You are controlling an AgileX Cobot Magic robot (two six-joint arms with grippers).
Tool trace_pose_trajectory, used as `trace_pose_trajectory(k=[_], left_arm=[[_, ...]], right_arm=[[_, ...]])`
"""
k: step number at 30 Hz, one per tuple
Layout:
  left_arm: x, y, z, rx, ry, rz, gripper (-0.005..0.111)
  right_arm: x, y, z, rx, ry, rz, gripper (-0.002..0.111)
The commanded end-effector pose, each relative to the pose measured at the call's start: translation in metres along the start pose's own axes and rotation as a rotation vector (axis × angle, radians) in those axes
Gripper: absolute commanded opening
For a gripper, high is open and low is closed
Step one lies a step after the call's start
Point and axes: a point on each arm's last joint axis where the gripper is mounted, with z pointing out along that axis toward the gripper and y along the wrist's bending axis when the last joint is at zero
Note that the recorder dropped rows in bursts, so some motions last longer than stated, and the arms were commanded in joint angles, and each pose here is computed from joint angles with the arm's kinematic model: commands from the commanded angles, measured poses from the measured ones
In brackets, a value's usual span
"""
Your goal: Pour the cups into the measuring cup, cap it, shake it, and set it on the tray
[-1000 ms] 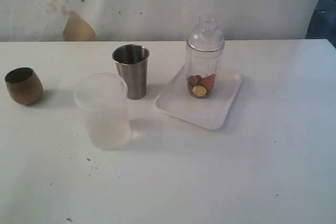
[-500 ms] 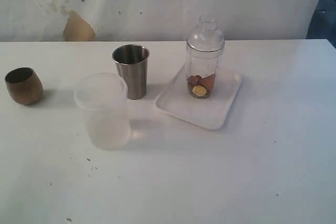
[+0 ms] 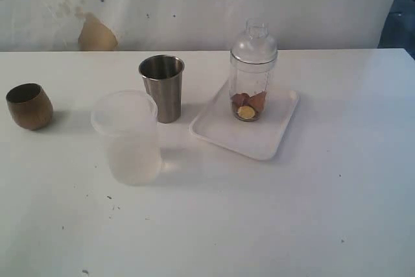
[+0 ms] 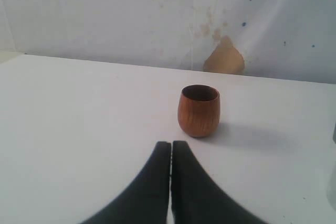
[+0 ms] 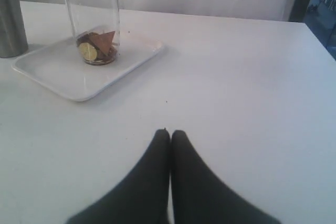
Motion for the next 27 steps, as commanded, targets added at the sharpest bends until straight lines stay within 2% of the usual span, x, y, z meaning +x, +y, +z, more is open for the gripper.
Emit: trace_pose_trajectory(k=[1,27], left_arm=[[0.0001,-0.0001,-0.0001,0.002,-0.012,-0.001,0.001],[0.0001,-0.0002,-0.0001,0.004,-0.012,0.000,0.001]], right_arm=[[0.0011,-0.0003,0.0000,0.004,-0.002,0.019,0.000],[0.0020,-0.0003,0.0000,0.005,0.007,0.019,0.000]])
